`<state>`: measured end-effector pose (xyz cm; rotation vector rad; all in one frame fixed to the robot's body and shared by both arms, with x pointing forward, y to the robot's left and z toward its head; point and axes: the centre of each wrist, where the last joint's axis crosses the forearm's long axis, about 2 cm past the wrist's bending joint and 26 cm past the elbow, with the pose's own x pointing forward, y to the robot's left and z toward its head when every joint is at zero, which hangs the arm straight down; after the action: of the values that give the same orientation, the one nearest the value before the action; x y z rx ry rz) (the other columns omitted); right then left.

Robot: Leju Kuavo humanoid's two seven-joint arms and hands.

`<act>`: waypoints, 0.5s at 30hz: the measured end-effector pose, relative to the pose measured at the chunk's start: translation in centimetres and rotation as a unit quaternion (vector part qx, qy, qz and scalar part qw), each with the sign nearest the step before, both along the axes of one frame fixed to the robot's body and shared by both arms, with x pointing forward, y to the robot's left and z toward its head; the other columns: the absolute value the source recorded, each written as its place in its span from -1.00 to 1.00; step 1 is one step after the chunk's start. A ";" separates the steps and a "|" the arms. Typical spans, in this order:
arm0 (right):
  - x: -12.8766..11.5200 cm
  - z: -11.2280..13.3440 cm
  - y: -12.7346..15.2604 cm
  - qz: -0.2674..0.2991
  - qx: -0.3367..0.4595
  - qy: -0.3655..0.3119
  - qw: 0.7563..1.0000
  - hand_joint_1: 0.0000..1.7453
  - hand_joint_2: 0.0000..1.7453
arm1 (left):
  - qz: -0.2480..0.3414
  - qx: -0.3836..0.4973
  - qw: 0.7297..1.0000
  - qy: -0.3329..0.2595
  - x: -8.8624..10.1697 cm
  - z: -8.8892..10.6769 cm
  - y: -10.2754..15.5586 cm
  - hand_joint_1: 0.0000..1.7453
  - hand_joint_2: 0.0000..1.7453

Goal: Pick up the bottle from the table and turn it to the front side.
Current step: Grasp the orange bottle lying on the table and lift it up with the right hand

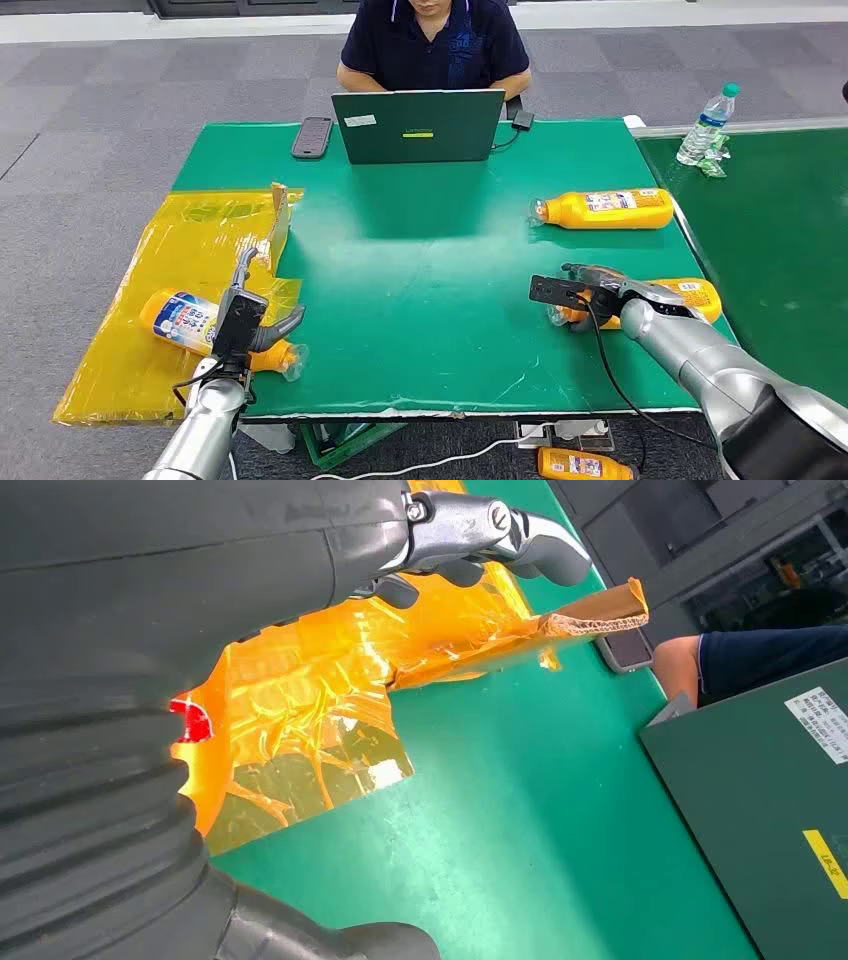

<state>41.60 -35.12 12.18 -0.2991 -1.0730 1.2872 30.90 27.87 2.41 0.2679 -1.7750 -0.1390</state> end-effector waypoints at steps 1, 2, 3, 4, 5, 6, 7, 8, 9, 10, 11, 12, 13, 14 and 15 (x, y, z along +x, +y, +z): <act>0.0 0.0 0.0 0.000 0.001 -0.001 1.000 1.00 1.00 | 0.000 0.000 1.000 0.000 -0.1 0.0 0.0 -1.00 1.00; 0.0 0.0 0.0 0.000 0.002 -0.001 1.000 1.00 1.00 | 0.001 -0.001 1.000 0.000 -0.1 0.0 0.0 -1.00 1.00; 0.0 -0.1 0.0 0.000 0.004 -0.002 1.000 1.00 1.00 | 0.001 -0.001 1.000 0.000 -0.2 -0.1 0.0 -1.00 1.00; -0.1 -0.2 0.0 0.001 0.005 -0.003 1.000 1.00 1.00 | 0.001 -0.002 1.000 0.000 -0.2 -0.1 0.0 -1.00 1.00; -0.2 -0.3 0.1 0.002 0.007 -0.004 1.000 1.00 1.00 | 0.002 -0.002 1.000 0.000 -0.3 -0.1 0.0 -1.00 1.00; -0.2 -0.4 0.1 0.002 0.008 -0.005 1.000 1.00 1.00 | 0.002 -0.003 1.000 0.000 -0.3 -0.1 0.0 -1.00 1.00; -0.3 -0.5 0.1 0.002 0.010 -0.007 1.000 1.00 1.00 | 0.002 -0.004 1.000 0.000 -0.4 -0.2 0.0 -1.00 1.00; -0.3 -0.5 0.1 0.002 0.011 -0.008 1.000 1.00 1.00 | 0.003 -0.004 1.000 0.000 -0.4 -0.2 0.0 -1.00 1.00; -0.2 -0.5 0.1 0.001 0.012 -0.009 1.000 1.00 1.00 | 0.003 -0.004 1.000 0.000 -0.5 -0.2 0.0 -1.00 1.00; -0.2 -0.5 0.1 0.000 0.013 -0.010 1.000 1.00 1.00 | 0.003 -0.005 1.000 0.000 -0.5 -0.2 0.0 -1.00 1.00; -0.2 -0.5 0.1 -0.001 0.014 -0.010 1.000 1.00 1.00 | 0.003 -0.005 1.000 0.000 -0.5 -0.2 0.0 -1.00 1.00; -0.2 -0.5 0.1 -0.002 0.014 -0.011 1.000 1.00 1.00 | 0.003 -0.005 1.000 0.000 -0.6 -0.2 0.0 -1.00 1.00; -0.2 -0.4 0.1 -0.002 0.015 -0.012 1.000 1.00 1.00 | 0.003 -0.005 1.000 0.000 -0.6 -0.2 0.0 -1.00 1.00; -0.2 -0.4 0.2 -0.003 0.014 -0.013 1.000 1.00 1.00 | 0.002 -0.005 1.000 0.000 -0.6 -0.2 0.0 -1.00 1.00; -0.1 -0.4 0.2 -0.003 0.014 -0.014 1.000 1.00 1.00 | 0.002 -0.005 1.000 0.000 -0.6 -0.2 0.0 -1.00 1.00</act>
<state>41.46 -34.90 11.77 -0.2990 -1.1123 1.2651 30.33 27.88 2.17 0.2638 -1.7744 -0.1266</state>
